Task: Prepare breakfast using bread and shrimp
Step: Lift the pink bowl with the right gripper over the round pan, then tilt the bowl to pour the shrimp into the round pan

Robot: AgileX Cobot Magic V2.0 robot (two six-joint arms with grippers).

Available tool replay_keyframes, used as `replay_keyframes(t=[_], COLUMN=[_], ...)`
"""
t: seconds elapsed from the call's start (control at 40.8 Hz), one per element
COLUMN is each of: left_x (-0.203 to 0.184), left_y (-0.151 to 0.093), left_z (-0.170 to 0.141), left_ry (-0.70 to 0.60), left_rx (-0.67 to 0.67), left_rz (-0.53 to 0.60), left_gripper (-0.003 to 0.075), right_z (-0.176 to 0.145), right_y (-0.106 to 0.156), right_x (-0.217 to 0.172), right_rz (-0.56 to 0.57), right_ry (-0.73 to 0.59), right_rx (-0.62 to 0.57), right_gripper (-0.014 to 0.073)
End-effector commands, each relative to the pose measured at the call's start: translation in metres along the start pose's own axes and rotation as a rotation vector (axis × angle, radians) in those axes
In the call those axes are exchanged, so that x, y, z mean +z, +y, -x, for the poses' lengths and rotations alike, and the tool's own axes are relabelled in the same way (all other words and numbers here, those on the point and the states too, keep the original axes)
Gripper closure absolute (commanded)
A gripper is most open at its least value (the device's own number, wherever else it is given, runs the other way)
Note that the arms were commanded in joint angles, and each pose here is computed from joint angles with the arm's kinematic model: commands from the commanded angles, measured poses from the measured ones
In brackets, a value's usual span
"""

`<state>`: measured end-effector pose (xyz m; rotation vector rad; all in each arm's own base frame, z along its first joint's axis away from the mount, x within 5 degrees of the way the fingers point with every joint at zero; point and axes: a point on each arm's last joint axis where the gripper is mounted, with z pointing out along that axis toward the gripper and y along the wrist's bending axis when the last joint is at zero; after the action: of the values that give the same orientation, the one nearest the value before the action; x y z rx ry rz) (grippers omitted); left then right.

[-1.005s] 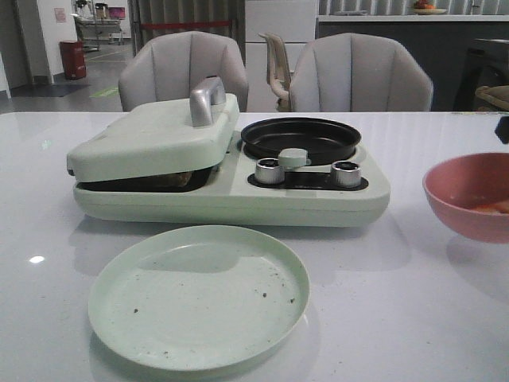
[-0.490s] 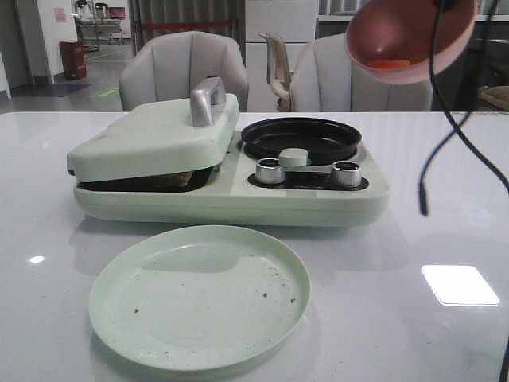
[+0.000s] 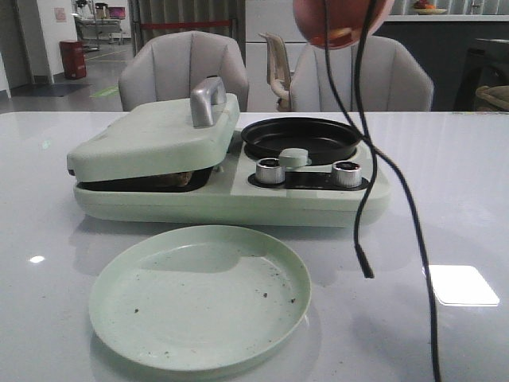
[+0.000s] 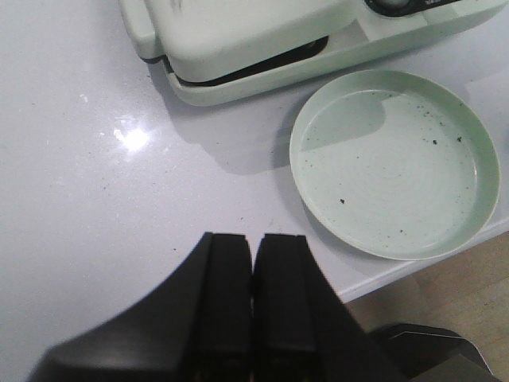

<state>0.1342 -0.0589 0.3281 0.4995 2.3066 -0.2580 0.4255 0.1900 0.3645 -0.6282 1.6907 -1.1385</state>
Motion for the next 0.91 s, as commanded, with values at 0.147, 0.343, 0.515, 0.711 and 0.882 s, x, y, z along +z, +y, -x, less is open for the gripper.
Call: replay_keyframes(t=[0.147, 0.343, 0.515, 0.711, 0.882], left_x=[-0.006, -0.006, -0.006, -0.006, -0.006], left_y=[0.000, 0.000, 0.000, 0.001, 0.001], left_z=[0.012, 0.012, 0.012, 0.012, 0.012], left_ry=[-0.097, -0.097, -0.097, -0.096, -0.096], left_rx=[-0.001, 0.005, 0.005, 0.009, 0.013], left_rz=[0.005, 0.012, 0.012, 0.016, 0.020], left_gripper=[0.0612, 0.0612, 0.0612, 0.0612, 0.0612], right_z=[0.023, 0.021, 0.020, 0.020, 0.006], right_y=[-0.044, -0.045, -0.045, -0.045, -0.048], right_x=[-0.024, -0.024, -0.024, -0.024, -0.025], right_rz=[-0.278, -0.290, -0.295, -0.294, -0.216], right_ry=[-0.145, -0.123, -0.113, -0.106, 0.018], right_rx=[-0.051, -0.050, -0.049, -0.040, 0.080], right_gripper=[0.0551, 0.0551, 0.0551, 0.0551, 0.0552])
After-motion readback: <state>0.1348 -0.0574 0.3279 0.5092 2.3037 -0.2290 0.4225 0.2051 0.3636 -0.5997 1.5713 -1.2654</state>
